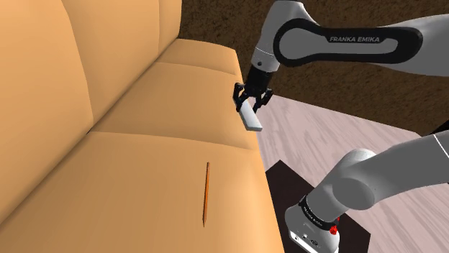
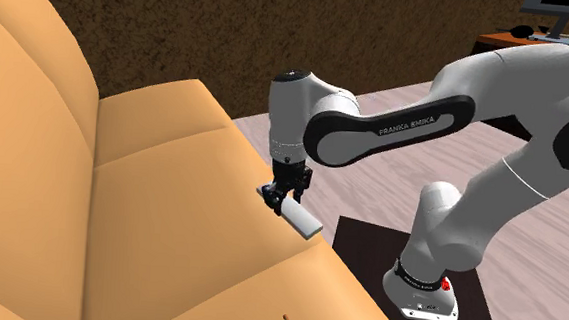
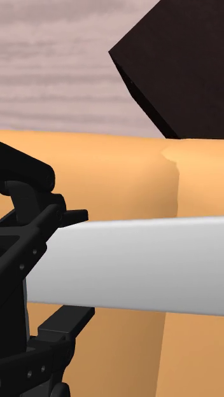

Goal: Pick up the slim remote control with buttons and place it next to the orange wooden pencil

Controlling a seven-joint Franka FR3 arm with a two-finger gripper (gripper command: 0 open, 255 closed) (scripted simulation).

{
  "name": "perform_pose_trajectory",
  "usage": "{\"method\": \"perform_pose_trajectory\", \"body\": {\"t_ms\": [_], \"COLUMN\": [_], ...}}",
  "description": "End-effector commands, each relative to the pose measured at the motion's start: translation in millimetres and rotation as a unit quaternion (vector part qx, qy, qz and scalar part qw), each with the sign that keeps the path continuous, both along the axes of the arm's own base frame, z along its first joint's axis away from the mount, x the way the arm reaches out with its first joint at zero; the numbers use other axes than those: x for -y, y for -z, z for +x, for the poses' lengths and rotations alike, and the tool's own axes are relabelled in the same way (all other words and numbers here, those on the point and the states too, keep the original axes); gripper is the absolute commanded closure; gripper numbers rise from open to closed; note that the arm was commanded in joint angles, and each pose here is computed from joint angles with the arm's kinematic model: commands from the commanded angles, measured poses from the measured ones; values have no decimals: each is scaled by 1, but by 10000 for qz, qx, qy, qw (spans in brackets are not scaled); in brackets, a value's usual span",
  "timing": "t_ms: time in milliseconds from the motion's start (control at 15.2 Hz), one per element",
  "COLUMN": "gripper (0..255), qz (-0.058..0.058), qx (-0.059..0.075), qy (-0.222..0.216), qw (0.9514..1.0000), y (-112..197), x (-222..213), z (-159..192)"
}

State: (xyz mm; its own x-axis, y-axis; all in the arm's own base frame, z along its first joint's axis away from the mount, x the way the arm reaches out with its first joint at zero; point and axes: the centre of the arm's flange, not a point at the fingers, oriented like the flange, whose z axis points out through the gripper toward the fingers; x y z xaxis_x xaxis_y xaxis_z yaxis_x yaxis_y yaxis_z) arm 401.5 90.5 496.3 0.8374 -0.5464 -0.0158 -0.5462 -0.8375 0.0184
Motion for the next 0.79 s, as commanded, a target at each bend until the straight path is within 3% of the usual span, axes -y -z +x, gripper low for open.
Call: {"method": "perform_pose_trajectory", "body": {"t_ms": [0,726], "gripper": [255,255], "qz": [-1,-1], "qx": [3,3], "qy": [6,6], "qw": [10000,10000], "y": [-2,-3], "x": [-17,-108], "z": [-21,-135]}}
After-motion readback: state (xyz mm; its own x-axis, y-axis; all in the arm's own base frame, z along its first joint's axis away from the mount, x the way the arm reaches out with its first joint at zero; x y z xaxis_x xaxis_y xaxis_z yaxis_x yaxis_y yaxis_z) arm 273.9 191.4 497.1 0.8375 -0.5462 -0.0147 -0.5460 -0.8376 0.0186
